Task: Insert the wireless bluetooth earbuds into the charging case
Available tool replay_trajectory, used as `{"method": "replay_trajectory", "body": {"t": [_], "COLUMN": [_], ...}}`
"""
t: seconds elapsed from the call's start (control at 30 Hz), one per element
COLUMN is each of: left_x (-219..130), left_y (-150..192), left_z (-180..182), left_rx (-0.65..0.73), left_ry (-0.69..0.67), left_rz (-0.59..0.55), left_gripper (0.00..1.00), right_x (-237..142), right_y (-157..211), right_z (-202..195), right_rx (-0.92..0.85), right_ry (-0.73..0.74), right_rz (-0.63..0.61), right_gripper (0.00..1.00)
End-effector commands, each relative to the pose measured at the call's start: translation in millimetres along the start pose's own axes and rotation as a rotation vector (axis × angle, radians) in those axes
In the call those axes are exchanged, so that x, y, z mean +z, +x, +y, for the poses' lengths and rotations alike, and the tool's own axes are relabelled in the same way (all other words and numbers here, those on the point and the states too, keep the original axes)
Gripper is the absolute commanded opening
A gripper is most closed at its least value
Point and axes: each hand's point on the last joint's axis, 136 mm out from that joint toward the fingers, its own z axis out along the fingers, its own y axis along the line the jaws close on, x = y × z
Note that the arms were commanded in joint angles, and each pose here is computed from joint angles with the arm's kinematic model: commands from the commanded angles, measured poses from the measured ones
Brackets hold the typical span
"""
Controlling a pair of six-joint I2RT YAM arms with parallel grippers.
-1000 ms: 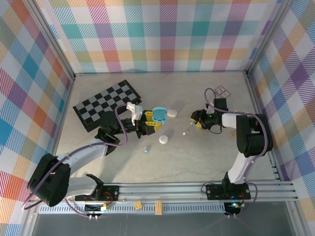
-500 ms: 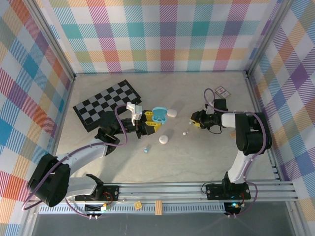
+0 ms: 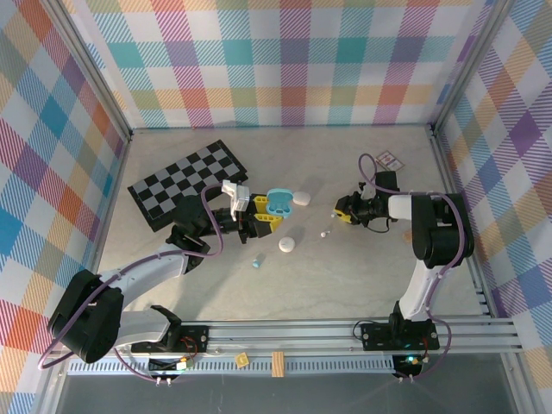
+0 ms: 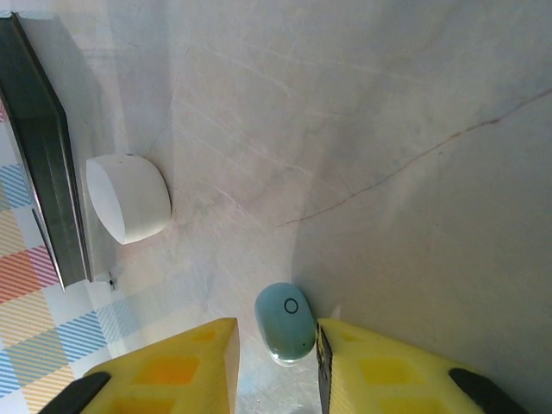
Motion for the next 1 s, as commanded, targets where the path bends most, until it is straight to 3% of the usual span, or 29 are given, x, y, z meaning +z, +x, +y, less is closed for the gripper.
{"method": "replay_trajectory", "body": {"t": [0.0,0.57,0.97], "left_x": [0.0,-0.2,-3.2], "left_y": [-10.7,-11.2,-9.3], "left_z": [-7.6,-8.2,-10.0], "left_rx": [0.051,0.053,0.056], "left_ry": [0.020,0.021,0.012], "left_rz": [-0.024,-0.024,-0.019], "left_gripper": [0.37,0.37,0.37], "right_x": [18.0,15.4,27.7], "right_y": [1.7,2.3,1.6], "right_z": [3.7,12.1,-5.7], "right_rx": [-0.071,-0.153,-0.149], "right_ry": [-0.023,0.059,0.171], "right_rz": [0.021,0.013,0.050], "right_gripper": [0.30,0.23,0.28]}}
